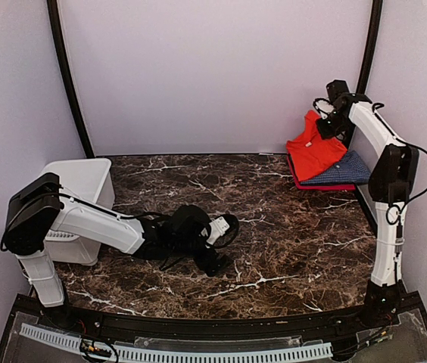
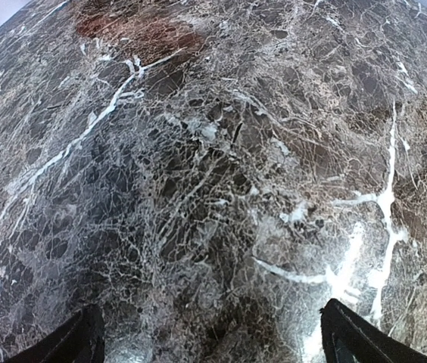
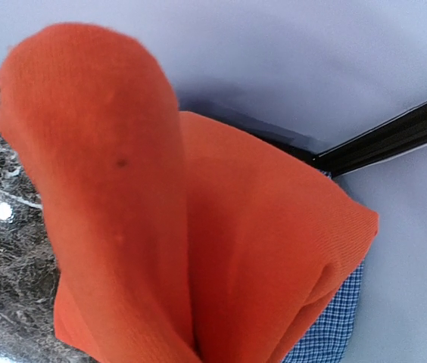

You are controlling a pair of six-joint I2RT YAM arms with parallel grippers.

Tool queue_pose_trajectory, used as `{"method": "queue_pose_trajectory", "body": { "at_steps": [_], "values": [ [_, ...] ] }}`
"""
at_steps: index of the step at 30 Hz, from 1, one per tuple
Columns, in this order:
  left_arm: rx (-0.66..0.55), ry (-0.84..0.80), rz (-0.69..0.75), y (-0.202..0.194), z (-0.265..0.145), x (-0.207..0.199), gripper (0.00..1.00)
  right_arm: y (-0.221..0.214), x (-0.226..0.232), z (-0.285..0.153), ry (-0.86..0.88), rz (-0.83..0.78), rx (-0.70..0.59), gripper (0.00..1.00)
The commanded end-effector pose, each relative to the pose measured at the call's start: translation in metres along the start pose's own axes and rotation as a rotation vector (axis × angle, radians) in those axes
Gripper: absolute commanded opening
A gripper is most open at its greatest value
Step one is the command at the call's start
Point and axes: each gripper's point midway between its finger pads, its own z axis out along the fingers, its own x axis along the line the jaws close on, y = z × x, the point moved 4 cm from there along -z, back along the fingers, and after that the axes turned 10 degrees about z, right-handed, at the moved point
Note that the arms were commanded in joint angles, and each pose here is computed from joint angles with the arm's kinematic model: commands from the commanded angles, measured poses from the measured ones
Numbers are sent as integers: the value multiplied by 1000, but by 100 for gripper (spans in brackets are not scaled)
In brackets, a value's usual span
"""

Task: Fold and stack the mixed laundry pile
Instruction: Place the square-folded T-shirt at the corner of the board.

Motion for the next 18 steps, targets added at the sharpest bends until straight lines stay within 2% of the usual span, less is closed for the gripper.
{"method": "queue_pose_trajectory", "body": {
  "at_steps": [1, 7, 13, 18],
  "values": [
    [5, 6, -10, 5, 1, 6, 99, 30, -20, 9, -97, -52, -154, 0],
    [23, 2, -25, 0, 4, 7, 99, 23, -37, 39, -128, -55, -142, 0],
    [57, 9, -36, -9, 6, 13, 99, -9, -47, 79, -151, -14, -54, 0],
    [64, 15, -47, -12, 6, 19, 99, -28, -79, 96, -190, 68, -24, 0]
  ]
}}
